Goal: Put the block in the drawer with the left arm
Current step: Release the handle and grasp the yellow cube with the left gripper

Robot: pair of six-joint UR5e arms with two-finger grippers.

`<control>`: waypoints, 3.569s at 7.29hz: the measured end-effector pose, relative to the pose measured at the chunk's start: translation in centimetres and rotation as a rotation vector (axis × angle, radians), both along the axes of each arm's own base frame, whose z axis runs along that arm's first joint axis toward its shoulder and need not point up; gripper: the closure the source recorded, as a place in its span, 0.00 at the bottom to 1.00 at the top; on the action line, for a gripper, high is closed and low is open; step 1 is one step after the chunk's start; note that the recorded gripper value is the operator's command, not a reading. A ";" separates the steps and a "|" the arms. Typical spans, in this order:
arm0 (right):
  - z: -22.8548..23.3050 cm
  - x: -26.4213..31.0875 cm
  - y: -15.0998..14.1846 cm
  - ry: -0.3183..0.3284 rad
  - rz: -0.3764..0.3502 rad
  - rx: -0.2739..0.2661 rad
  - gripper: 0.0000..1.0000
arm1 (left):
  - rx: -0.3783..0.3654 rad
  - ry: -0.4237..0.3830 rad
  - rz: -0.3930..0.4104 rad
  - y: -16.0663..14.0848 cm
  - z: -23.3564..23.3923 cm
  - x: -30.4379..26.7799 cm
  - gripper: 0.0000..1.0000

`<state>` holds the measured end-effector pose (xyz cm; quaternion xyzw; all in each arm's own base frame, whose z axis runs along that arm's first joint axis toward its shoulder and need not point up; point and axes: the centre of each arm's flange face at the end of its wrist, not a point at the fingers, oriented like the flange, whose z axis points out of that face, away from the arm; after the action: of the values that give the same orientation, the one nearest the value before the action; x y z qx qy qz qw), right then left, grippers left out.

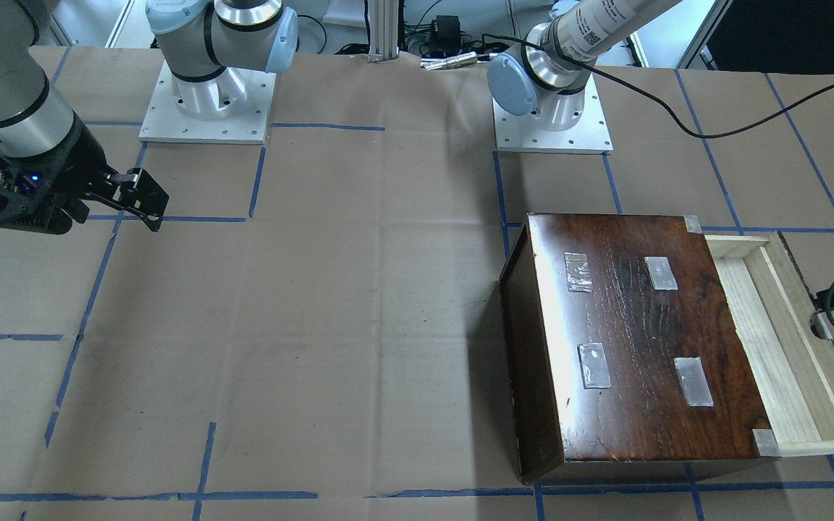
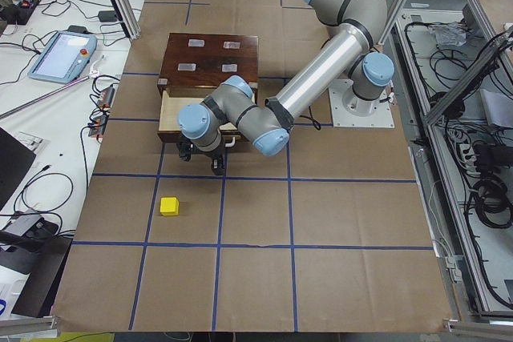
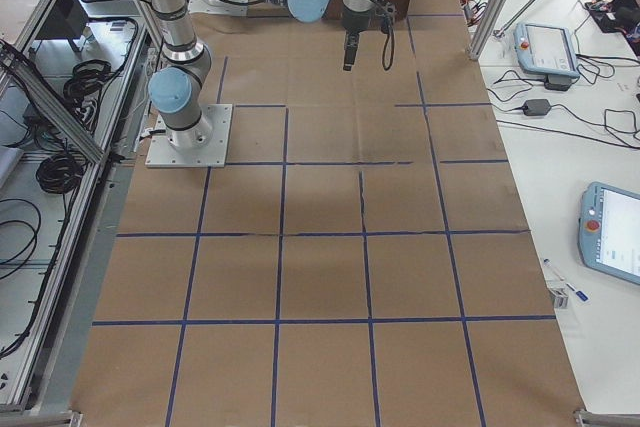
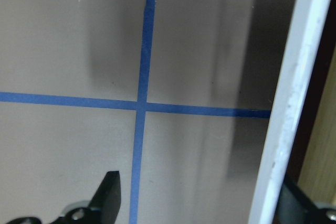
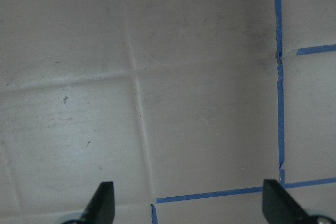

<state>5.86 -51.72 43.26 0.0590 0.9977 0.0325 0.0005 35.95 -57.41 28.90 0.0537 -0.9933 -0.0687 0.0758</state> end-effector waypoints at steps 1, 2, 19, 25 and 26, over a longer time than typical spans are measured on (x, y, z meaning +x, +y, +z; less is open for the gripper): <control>0.0 0.0 0.0 0.000 0.000 0.000 0.00 | -0.002 -0.004 -0.001 0.0 0.2 0.3 0.01; 0.0 0.0 0.0 0.000 -0.001 0.000 0.00 | -0.005 -0.007 -0.005 0.0 0.3 0.5 0.01; 0.0 0.0 0.0 0.000 0.000 0.001 0.00 | -0.207 -0.173 -0.094 -14.4 -10.1 11.0 0.25; 0.0 0.0 0.0 0.000 0.000 0.000 0.00 | -0.158 -0.141 -0.085 -13.3 -4.5 9.6 1.00; 0.0 0.0 0.0 0.000 -0.001 0.000 0.00 | -0.141 -0.125 -0.088 -12.0 -0.3 8.3 1.00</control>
<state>5.86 -51.71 43.24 0.0594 0.9977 0.0326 0.0005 44.23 -69.36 28.65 0.0086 -0.9999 0.0015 0.0139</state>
